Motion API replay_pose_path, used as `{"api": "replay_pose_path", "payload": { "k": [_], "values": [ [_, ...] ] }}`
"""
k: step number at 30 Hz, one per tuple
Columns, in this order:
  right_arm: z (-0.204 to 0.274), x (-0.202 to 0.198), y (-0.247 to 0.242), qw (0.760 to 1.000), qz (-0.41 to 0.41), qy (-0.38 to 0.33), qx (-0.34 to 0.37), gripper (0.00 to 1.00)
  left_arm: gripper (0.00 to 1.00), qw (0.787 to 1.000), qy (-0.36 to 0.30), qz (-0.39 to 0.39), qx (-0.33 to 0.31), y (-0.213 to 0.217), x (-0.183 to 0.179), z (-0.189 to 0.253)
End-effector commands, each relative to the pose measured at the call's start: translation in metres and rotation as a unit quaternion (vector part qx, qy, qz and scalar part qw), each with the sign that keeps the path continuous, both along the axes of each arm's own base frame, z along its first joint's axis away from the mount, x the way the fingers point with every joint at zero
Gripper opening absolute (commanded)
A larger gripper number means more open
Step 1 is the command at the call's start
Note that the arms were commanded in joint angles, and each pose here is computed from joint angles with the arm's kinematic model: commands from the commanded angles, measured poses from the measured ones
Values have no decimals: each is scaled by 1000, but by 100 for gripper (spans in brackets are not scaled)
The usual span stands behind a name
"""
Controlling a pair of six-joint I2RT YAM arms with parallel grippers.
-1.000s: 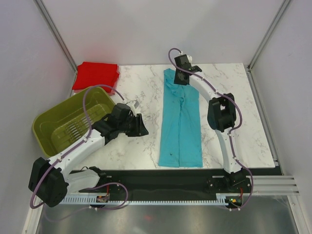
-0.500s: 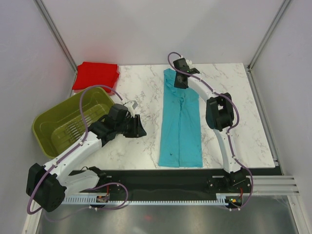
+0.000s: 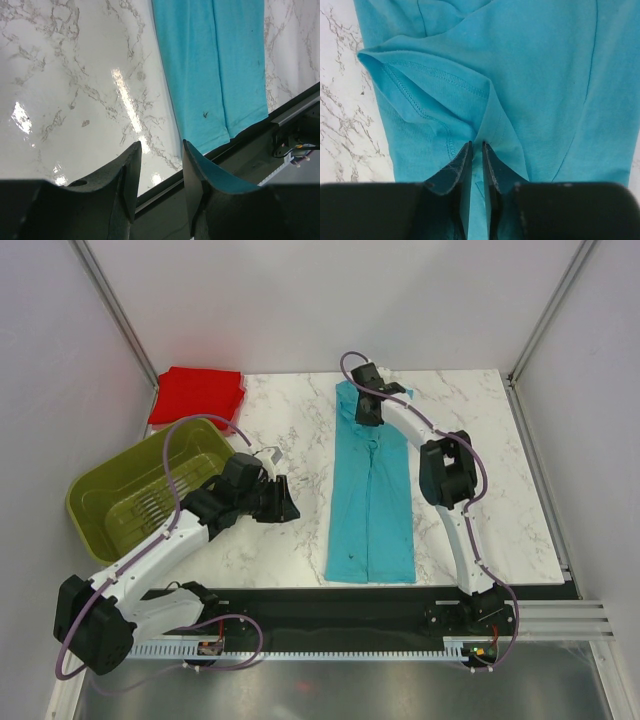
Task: Fold and stack the t-shirts
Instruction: Fold the tshirt
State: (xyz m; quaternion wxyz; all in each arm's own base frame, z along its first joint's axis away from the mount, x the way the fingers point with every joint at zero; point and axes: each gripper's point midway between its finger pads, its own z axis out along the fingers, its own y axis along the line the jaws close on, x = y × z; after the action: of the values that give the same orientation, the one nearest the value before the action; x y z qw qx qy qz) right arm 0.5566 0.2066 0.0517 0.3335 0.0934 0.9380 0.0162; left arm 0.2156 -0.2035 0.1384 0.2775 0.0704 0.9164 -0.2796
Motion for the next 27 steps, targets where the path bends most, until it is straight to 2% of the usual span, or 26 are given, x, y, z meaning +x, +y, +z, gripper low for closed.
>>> {"api": "replay_pose_path", "payload": {
  "k": [1, 6, 27],
  "values": [
    [-1, -4, -1, 1000, -8, 2, -9, 20, 46, 999, -29, -12, -5, 0, 5, 17],
    [0, -13, -3, 1000, -9, 10, -9, 3, 46, 1000, -29, -10, -5, 0, 6, 17],
    [24, -31, 15, 999, 20, -13, -37, 0, 46, 1000, -25, -7, -3, 0, 6, 15]
  ]
}}
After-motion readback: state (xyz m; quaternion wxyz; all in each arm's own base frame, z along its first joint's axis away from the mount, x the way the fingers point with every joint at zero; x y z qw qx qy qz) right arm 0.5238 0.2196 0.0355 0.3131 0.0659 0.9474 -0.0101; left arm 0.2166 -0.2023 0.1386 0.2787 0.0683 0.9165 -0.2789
